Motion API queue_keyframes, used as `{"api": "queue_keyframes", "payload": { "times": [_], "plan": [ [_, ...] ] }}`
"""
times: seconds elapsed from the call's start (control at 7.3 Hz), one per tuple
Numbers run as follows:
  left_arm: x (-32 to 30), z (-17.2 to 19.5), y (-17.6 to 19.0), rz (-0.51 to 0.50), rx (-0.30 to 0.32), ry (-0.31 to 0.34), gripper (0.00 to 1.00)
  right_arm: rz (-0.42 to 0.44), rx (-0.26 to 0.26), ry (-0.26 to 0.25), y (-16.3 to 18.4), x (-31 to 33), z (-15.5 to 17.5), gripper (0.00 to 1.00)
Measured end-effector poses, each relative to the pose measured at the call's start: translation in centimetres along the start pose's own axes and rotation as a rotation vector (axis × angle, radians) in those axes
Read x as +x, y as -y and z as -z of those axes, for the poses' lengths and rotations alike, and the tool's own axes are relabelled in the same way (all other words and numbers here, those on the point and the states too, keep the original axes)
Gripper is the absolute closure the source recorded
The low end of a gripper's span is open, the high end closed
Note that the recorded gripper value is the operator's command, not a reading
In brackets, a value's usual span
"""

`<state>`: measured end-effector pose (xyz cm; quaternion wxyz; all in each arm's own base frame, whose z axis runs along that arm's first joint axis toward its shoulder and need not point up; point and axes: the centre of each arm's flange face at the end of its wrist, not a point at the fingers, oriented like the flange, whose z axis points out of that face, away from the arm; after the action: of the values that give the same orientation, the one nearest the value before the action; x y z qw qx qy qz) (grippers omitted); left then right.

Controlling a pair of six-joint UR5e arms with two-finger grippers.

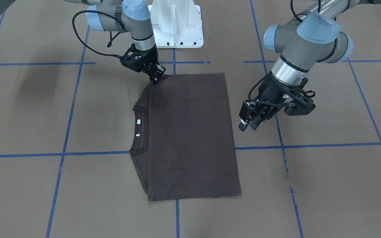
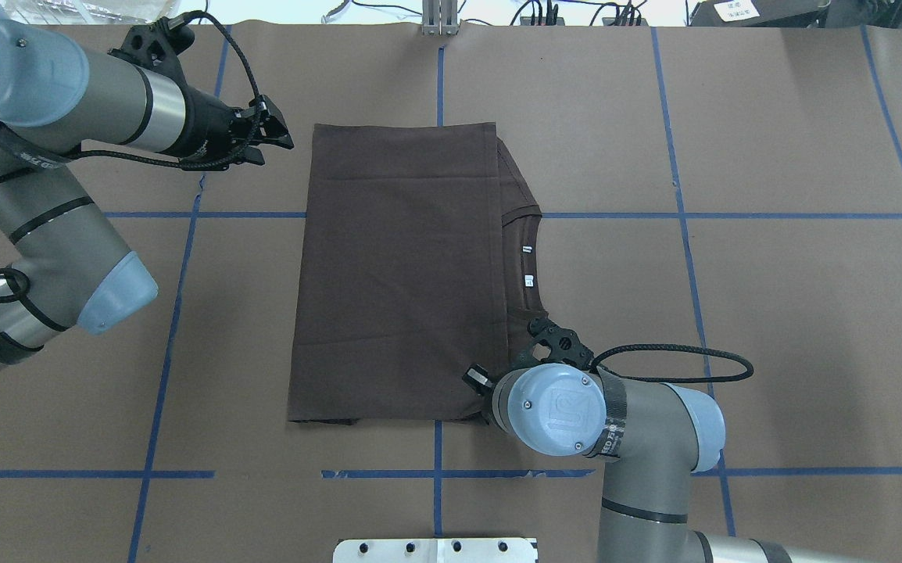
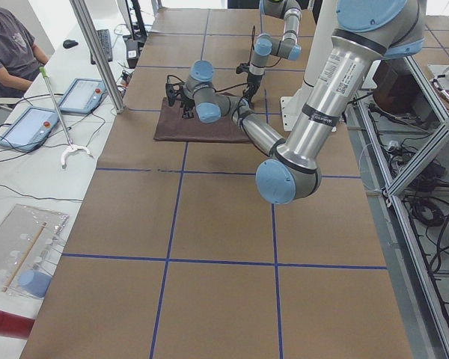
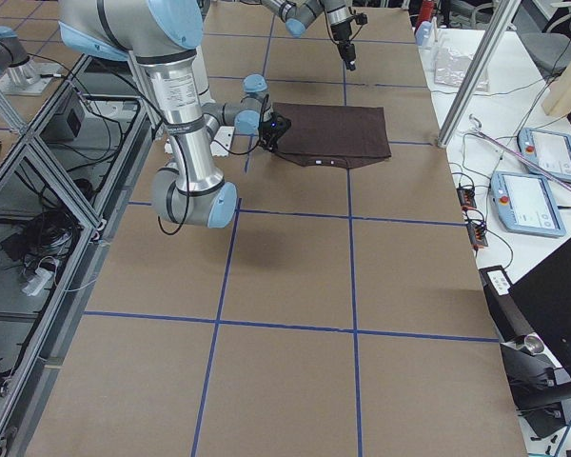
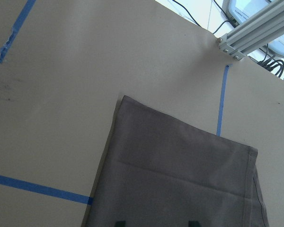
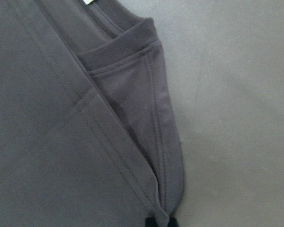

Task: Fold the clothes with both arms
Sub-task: 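Move the right gripper to the shirt corner nearest the robot, then lower the left gripper to the other near corner beside the right gripper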

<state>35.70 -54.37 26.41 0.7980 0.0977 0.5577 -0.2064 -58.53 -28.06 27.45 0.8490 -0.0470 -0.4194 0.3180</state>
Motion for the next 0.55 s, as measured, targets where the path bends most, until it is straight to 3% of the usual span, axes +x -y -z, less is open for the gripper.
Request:
{"api": "queue_keyframes", "payload": {
  "times": [0.27,0.55],
  "plan": [
    [-0.1,0.2,-0.1,0.003,-0.001,0.001,0.46,0.002,-0.003,0.005,0.2,-0.1,0.4,1.0],
    [0.0,0.2,-2.5,0.098,-0.031,-0.006,0.46,-0.002,-0.011,0.023,0.8,0.6,2.0,1.0]
  ]
}}
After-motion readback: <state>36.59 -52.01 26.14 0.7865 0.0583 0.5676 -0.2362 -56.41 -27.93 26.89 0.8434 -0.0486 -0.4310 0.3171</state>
